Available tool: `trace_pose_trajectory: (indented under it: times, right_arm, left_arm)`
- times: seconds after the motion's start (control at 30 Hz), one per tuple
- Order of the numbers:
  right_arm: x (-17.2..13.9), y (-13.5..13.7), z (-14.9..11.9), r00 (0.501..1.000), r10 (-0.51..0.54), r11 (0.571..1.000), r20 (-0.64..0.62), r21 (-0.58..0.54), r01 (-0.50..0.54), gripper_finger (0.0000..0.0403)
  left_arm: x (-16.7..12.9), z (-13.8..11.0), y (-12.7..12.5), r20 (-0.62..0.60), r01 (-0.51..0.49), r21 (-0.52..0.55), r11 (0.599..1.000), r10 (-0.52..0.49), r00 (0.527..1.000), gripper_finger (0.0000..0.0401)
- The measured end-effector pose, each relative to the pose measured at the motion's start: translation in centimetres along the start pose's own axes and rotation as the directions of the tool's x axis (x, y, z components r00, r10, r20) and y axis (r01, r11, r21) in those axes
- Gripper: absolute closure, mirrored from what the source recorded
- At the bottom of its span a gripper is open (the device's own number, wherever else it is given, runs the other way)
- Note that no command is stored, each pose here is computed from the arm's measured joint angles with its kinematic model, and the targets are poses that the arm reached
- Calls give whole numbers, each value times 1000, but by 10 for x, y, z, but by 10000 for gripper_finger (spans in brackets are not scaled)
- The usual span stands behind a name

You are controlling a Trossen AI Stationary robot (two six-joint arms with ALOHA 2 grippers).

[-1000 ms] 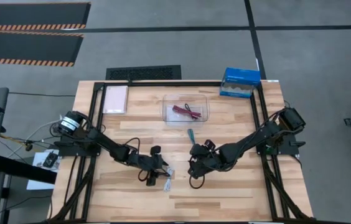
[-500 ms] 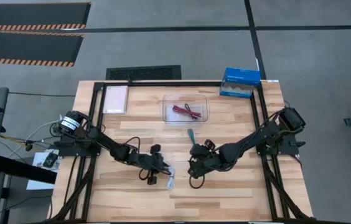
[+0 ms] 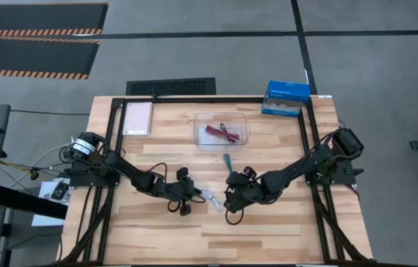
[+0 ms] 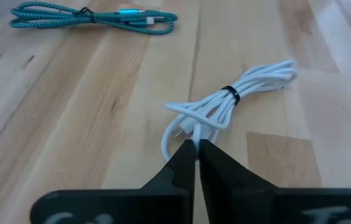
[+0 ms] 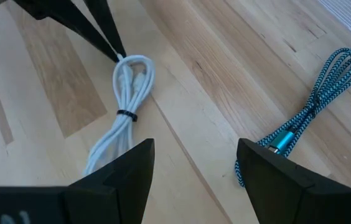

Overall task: Pick and place USB-C Cables
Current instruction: Put the white charger cable into the transparent bin

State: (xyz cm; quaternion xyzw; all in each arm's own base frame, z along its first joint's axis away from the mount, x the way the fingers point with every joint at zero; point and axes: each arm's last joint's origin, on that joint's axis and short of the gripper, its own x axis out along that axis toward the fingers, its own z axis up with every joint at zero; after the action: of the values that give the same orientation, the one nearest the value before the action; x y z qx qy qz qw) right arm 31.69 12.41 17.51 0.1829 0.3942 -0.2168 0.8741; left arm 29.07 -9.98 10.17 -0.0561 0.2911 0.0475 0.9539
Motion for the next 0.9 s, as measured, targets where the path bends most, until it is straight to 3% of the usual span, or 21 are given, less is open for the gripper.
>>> trace_pose_trajectory:
  times: [0.23, 0.47, 0.9]
  right_arm:
    - [0, 0, 0, 1000, 1, 1000, -1, 1, -1, 147]
    - [-1, 0, 1, 1000, 6, 1000, 3, 12, -6, 147]
    - [-13, 6, 16, 996, 14, 999, 86, -47, -10, 147]
  left_arm:
    - [-4, 6, 1, 33, -22, -58, 998, 24, 999, 401]
    - [-23, 27, 1, 97, -20, -89, 996, 28, 995, 401]
    - [-67, 50, 14, 103, -152, -58, 987, 157, 982, 401]
